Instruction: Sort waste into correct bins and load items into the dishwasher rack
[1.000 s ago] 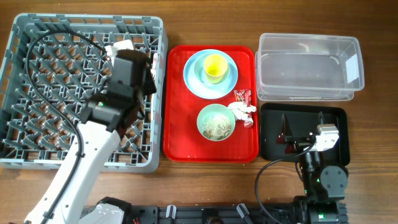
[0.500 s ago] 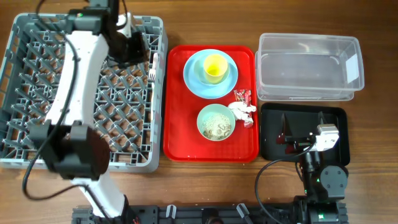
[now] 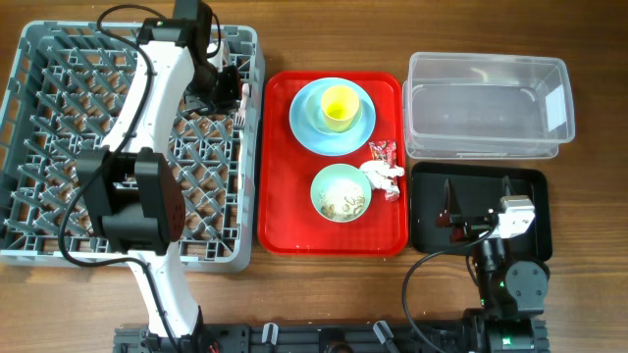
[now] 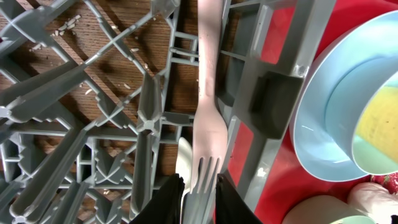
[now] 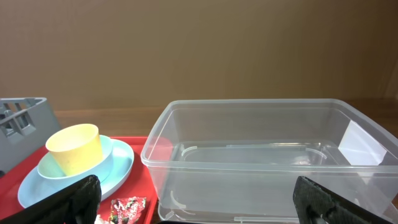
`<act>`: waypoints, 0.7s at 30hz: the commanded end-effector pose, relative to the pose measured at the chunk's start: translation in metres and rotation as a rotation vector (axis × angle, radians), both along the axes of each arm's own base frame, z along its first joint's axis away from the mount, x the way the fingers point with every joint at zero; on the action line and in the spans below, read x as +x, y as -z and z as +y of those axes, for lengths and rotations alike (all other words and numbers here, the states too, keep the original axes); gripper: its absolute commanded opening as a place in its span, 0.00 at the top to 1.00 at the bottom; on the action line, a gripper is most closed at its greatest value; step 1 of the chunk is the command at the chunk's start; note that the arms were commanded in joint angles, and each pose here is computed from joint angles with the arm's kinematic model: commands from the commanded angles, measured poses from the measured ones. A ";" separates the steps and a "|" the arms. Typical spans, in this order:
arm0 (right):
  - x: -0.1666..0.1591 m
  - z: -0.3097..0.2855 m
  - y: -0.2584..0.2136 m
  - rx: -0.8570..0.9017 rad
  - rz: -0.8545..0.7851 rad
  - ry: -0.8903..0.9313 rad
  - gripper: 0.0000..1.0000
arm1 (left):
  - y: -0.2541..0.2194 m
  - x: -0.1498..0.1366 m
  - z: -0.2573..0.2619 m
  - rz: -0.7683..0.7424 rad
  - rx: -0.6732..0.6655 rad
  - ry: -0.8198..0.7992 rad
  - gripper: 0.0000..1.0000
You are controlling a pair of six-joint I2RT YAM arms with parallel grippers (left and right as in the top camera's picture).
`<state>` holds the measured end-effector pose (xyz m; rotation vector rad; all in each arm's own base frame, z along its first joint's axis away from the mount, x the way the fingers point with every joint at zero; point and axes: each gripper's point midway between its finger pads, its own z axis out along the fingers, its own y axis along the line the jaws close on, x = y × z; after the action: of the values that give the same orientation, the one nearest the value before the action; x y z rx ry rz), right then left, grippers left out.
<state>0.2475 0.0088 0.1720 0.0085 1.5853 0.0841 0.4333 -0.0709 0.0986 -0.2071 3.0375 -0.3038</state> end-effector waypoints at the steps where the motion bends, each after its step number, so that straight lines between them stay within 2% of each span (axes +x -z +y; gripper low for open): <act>1: 0.000 -0.002 -0.002 -0.005 -0.009 0.012 0.00 | 0.010 -0.003 -0.006 0.023 0.016 0.024 0.82; 4: 0.000 -0.002 -0.002 -0.005 -0.009 0.012 0.00 | 0.016 0.001 -0.010 0.004 0.014 0.030 0.80; 7: 0.000 -0.002 -0.002 -0.005 -0.009 0.012 0.00 | 0.026 0.008 -0.006 -0.024 0.024 0.021 0.73; 13: 0.000 -0.002 -0.002 -0.006 -0.009 0.012 0.00 | 0.044 0.009 -0.006 -0.035 0.028 0.016 0.72; 15: 0.000 -0.002 -0.002 -0.005 -0.009 0.012 0.00 | 0.050 0.006 -0.005 -0.028 0.030 0.017 0.75; 16: 0.000 -0.002 -0.002 -0.005 -0.009 0.012 0.00 | 0.051 0.006 -0.004 -0.027 0.038 0.016 0.83; 18: 0.000 -0.002 -0.002 -0.006 -0.009 0.012 0.01 | 0.050 0.007 -0.003 -0.031 0.040 0.015 0.90; 21: 0.000 -0.002 -0.002 -0.006 -0.009 0.012 0.00 | 0.042 0.007 0.001 -0.044 0.038 0.005 0.96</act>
<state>0.2475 0.0088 0.1720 0.0085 1.5853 0.0841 0.4412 -0.0842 0.0583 -0.1499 2.9947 -0.3064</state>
